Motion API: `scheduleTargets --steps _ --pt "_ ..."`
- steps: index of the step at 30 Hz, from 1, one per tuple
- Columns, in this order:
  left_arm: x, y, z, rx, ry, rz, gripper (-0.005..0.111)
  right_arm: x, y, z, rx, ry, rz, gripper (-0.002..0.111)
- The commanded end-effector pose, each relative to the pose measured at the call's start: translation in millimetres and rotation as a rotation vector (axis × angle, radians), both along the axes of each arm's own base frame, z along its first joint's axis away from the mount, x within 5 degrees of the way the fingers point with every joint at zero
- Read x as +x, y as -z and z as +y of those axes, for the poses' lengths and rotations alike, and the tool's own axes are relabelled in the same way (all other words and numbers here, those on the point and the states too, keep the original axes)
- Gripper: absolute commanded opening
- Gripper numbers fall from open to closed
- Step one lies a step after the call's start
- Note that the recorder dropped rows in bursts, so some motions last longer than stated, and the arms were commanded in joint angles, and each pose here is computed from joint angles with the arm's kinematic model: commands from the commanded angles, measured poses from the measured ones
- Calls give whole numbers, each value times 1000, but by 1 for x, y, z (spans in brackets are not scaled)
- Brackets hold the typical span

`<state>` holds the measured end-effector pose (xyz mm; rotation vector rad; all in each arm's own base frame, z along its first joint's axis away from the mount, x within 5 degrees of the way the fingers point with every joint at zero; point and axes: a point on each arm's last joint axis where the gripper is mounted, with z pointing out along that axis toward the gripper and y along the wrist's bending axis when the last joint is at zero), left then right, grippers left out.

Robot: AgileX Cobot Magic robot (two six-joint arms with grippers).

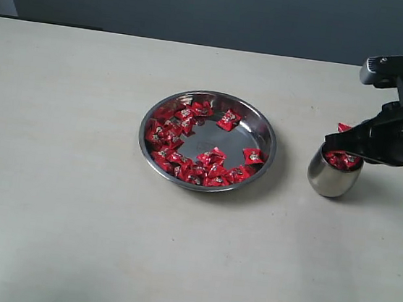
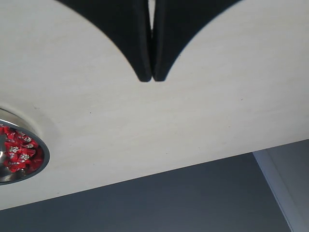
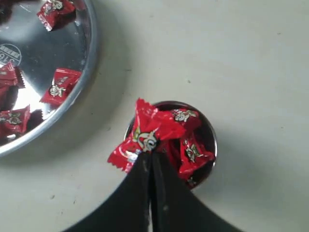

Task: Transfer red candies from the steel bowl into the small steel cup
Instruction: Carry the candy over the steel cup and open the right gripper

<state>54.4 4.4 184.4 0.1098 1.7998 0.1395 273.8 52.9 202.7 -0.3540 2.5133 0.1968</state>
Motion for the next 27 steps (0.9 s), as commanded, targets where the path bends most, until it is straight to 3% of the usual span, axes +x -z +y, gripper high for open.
scheduleTargets --steps 1,14,21,27 --pt "0 -1 0 -4 0 -12 0 1 6 -3 -19 20 23 -1" --pt "0 -1 0 -4 0 -12 0 7 18 -7 -61 46 37 -1" --pt "0 -1 0 -4 0 -12 0 8 18 -7 -63 48 25 27" --pt "0 -1 0 -4 0 -12 0 10 16 -7 -62 55 -13 29"
